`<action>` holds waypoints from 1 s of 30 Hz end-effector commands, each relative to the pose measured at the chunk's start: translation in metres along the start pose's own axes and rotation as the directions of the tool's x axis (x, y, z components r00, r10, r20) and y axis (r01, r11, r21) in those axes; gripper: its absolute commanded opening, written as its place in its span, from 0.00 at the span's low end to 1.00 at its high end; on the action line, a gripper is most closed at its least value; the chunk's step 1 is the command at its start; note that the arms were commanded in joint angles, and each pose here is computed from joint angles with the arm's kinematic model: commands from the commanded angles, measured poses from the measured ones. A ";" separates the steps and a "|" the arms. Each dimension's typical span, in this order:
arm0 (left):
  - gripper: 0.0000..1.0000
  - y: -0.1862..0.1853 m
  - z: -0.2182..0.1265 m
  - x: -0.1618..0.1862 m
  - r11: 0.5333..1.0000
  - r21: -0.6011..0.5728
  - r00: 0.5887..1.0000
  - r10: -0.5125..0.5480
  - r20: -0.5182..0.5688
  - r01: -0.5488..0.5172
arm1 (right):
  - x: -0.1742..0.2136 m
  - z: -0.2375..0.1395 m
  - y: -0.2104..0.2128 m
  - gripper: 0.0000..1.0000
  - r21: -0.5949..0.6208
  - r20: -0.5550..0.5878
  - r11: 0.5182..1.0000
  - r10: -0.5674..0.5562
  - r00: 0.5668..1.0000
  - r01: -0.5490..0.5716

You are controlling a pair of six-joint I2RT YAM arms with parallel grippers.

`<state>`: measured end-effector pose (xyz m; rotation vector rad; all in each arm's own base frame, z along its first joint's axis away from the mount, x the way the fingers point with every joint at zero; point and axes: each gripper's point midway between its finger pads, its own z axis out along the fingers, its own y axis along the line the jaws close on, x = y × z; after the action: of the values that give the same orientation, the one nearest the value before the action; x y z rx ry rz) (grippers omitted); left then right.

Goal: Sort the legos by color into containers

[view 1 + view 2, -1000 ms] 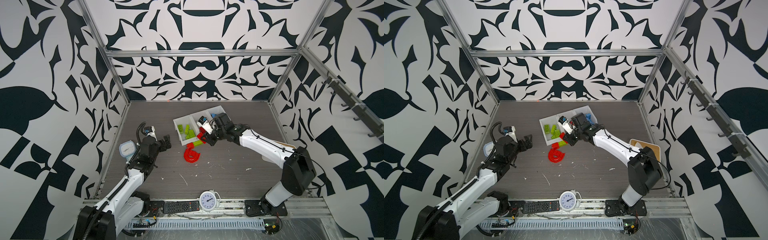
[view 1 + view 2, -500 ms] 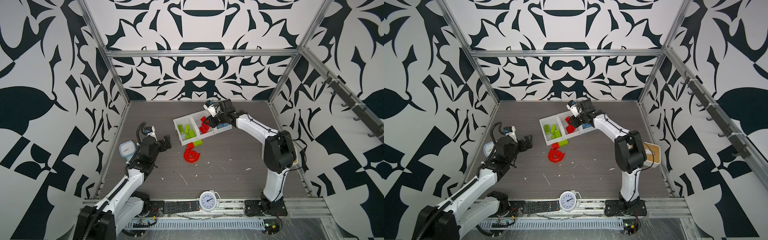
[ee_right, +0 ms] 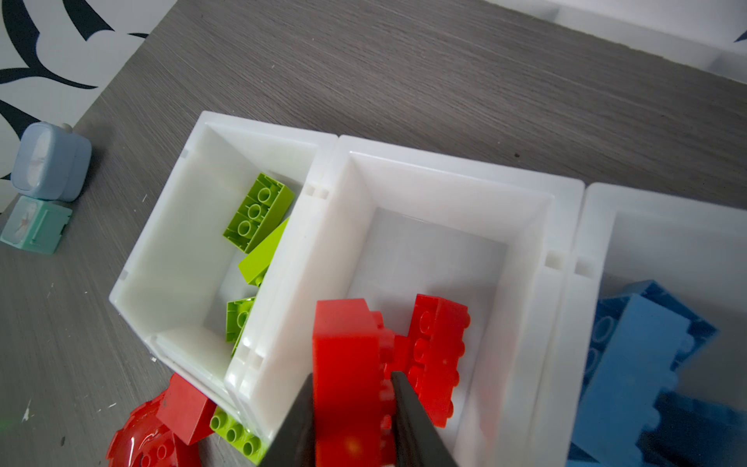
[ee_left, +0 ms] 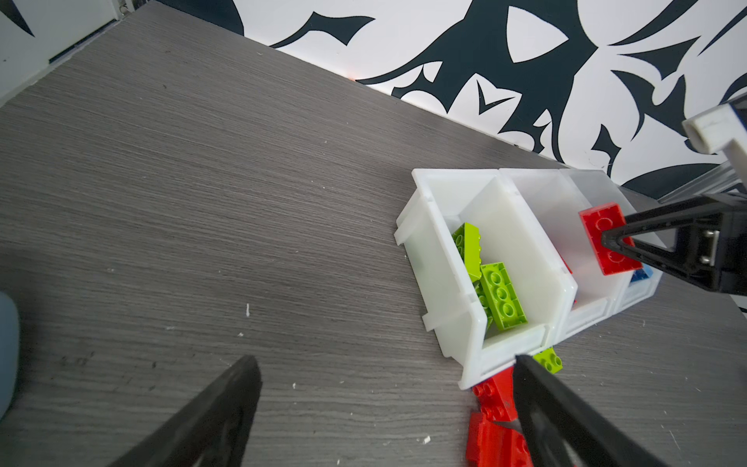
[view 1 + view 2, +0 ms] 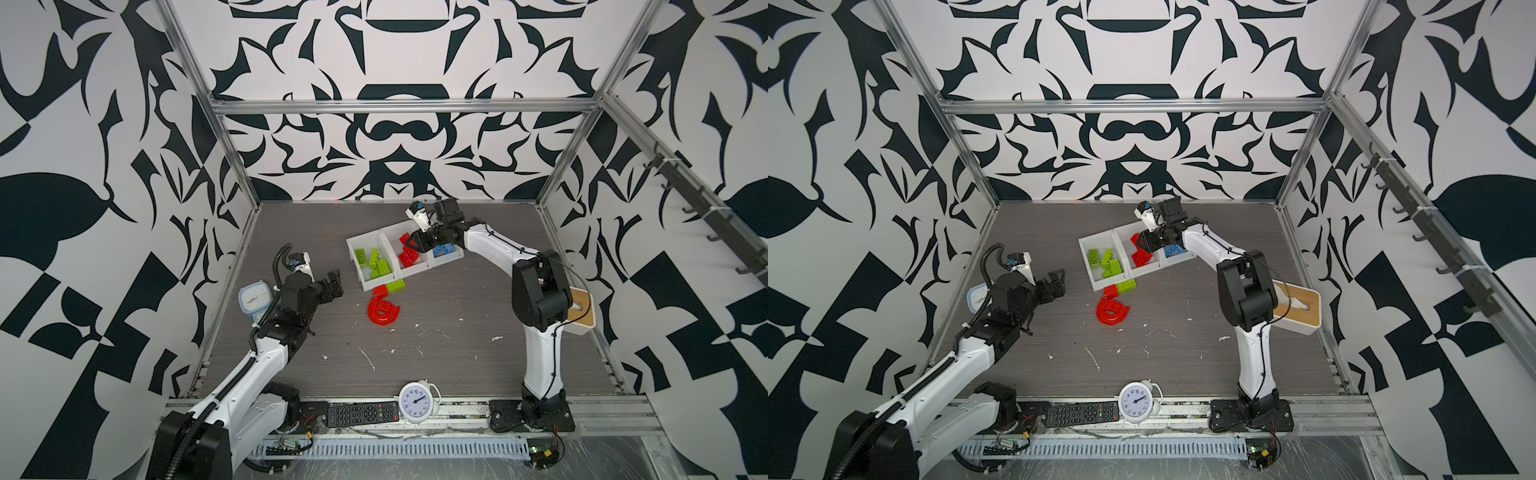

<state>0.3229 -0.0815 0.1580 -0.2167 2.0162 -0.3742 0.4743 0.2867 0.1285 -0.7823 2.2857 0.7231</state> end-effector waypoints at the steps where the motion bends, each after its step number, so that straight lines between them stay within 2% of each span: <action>1: 1.00 0.002 0.000 0.003 1.000 0.001 1.000 -0.011 -0.003 0.011 | -0.026 -0.013 0.007 0.43 0.004 0.062 1.000 -0.025 0.998 0.025; 4: 1.00 0.001 0.000 0.002 1.000 0.002 1.000 -0.011 -0.002 0.011 | -0.028 -0.016 0.007 0.50 0.012 0.064 1.000 -0.029 0.998 0.028; 9: 1.00 0.002 -0.001 0.002 1.000 0.000 1.000 -0.013 0.001 0.013 | -0.027 -0.036 0.018 0.51 0.013 0.069 0.999 -0.041 0.997 0.040; 14: 1.00 0.002 -0.002 0.002 1.000 0.000 1.000 -0.016 0.005 0.016 | -0.007 -0.058 0.054 0.52 0.030 0.071 0.995 -0.096 0.993 0.094; 19: 1.00 0.006 -0.006 -0.002 1.000 -0.015 0.999 -0.027 0.036 0.028 | 0.024 -0.074 0.098 0.55 0.073 0.015 0.985 -0.157 0.987 0.156; 23: 1.00 0.008 -0.007 -0.002 0.999 -0.023 0.999 -0.028 0.041 0.029 | 0.056 -0.069 0.143 0.56 0.045 -0.067 0.976 -0.211 0.975 0.214; 30: 1.00 0.016 -0.008 -0.001 0.998 -0.045 0.998 -0.049 0.049 0.051 | 0.092 -0.042 0.197 0.57 -0.047 -0.179 0.962 -0.273 0.945 0.269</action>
<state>0.3178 -0.0723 0.1568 -0.2626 1.9964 -0.3595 0.2747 0.3592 0.1602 -1.1813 2.2185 0.6066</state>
